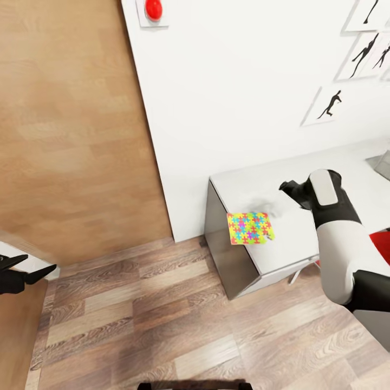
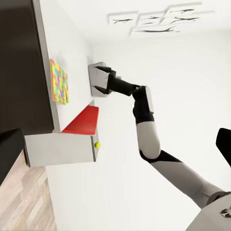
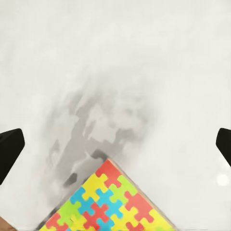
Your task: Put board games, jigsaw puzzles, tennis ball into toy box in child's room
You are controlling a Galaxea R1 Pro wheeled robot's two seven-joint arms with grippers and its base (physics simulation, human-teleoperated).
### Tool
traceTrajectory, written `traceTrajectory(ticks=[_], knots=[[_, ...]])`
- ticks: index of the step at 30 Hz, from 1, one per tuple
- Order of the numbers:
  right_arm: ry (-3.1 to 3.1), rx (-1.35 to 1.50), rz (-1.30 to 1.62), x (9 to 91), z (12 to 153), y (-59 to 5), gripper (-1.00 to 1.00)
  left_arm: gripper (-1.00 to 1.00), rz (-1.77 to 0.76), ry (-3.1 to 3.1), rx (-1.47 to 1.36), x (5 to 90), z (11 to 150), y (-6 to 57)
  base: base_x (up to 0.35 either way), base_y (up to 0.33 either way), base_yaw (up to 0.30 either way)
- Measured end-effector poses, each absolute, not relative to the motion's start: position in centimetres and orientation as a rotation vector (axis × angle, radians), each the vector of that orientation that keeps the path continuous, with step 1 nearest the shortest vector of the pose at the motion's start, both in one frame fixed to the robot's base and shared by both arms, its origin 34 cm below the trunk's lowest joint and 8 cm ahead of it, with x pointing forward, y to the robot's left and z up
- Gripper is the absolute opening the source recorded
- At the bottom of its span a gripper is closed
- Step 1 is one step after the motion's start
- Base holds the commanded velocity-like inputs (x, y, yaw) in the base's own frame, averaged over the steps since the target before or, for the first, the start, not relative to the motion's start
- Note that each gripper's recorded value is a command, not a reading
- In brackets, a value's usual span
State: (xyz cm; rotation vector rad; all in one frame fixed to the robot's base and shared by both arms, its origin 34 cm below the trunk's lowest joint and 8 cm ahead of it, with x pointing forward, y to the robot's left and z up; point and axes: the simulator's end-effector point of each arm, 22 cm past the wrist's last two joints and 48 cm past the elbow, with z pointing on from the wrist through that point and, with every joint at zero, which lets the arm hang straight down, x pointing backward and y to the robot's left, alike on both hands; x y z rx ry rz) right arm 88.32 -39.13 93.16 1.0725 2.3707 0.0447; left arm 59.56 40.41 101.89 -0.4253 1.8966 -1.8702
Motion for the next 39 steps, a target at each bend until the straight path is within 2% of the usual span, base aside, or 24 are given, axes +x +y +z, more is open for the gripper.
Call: traceTrajectory(ticks=[16, 27, 39], knots=[[2.392, 0.933, 0.456, 85.8, 97.4, -35.4, 1.00, 1.00, -1.857, 1.873, -0.378, 59.5, 103.0, 40.2, 0.000, 0.000, -0.116], [2.290, 0.853, 0.686, 77.5, 98.1, -32.4, 1.00, 1.00, -1.856, 1.858, -0.361, 59.4, 103.7, 40.1, 0.000, 0.000, -0.138], [2.369, 0.940, 1.041, 64.9, 91.8, -26.9, 1.00, 1.00, -1.852, 1.847, -0.335, 59.3, 104.4, 39.9, 0.000, 0.000, -0.125]])
